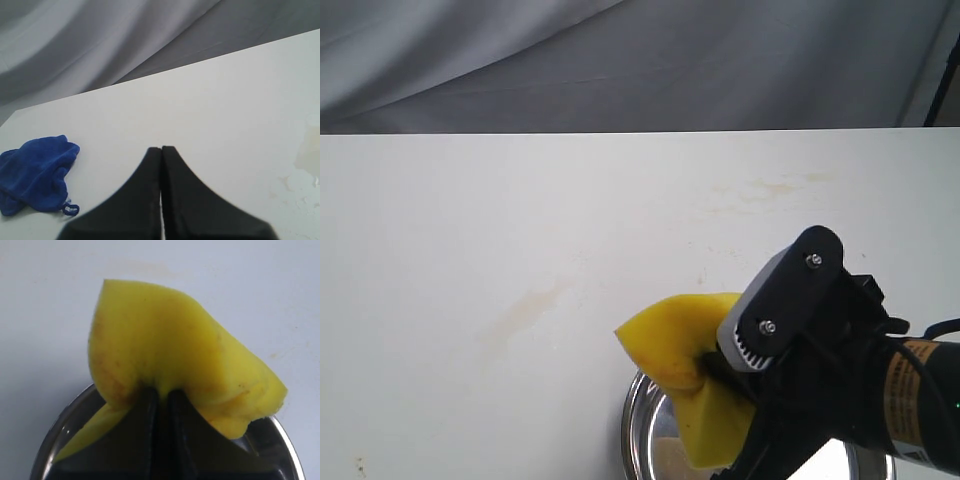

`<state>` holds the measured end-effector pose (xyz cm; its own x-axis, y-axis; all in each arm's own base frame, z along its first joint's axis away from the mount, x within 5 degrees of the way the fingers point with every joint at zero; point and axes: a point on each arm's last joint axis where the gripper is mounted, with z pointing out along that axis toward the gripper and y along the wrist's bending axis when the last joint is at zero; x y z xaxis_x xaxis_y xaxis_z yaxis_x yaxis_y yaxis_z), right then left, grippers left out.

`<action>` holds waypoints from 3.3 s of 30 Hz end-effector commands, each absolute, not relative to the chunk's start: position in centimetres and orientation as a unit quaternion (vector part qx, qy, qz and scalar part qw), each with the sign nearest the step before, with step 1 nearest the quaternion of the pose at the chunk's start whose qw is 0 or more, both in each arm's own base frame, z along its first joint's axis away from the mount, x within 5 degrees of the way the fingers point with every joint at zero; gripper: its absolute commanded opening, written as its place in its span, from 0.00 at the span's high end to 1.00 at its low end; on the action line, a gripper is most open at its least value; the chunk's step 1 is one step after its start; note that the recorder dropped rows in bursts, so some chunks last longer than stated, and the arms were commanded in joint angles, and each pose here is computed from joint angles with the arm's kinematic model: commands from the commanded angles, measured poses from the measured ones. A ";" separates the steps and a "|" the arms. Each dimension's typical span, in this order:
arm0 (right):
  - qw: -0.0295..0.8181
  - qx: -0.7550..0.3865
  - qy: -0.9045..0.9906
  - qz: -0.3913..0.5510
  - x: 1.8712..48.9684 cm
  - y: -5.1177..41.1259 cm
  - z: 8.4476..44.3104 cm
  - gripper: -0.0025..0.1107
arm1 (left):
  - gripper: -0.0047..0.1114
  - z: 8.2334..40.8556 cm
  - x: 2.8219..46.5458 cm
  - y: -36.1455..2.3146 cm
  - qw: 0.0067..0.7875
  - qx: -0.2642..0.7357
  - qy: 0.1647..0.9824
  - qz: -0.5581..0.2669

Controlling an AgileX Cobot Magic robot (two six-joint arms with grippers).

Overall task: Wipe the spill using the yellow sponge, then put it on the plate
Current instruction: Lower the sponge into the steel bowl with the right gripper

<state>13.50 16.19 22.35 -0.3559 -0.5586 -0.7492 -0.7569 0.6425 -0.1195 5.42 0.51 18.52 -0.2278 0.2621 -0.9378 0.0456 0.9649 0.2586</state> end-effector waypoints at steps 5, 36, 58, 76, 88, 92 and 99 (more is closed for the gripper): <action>0.394 -0.409 0.812 0.135 13.0 15.8 21.5 0.98 | 0.96 18.4 5.4 0.5 0.615 0.100 0.777 0.086; 0.375 -0.409 0.822 0.124 12.6 15.2 20.3 0.98 | 0.96 18.4 5.4 0.5 0.615 0.100 0.777 0.086; 0.377 -0.432 0.810 0.121 12.3 15.0 19.8 0.98 | 0.96 18.4 5.4 0.5 0.615 0.100 0.777 0.086; 0.375 -0.428 0.814 0.119 12.3 14.9 19.7 0.98 | 0.96 18.4 5.4 0.5 0.615 0.100 0.777 0.086; 0.367 -0.416 0.827 0.089 12.5 14.4 19.5 0.98 | 0.96 18.4 5.4 0.5 0.615 0.100 0.777 0.086; 0.372 -0.408 0.829 0.089 12.7 14.4 19.6 0.98 | 0.96 18.4 5.4 0.5 0.615 0.100 0.777 0.086; 0.367 -0.397 0.837 0.076 12.7 14.1 19.5 0.98 | 0.96 18.4 5.4 0.5 0.615 0.100 0.777 0.086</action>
<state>12.73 14.29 19.52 -0.4164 -0.6036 -0.6799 -0.7253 0.6715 -0.1519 5.42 0.51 18.52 -0.2277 0.2631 -0.9375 0.0458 0.9646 0.2596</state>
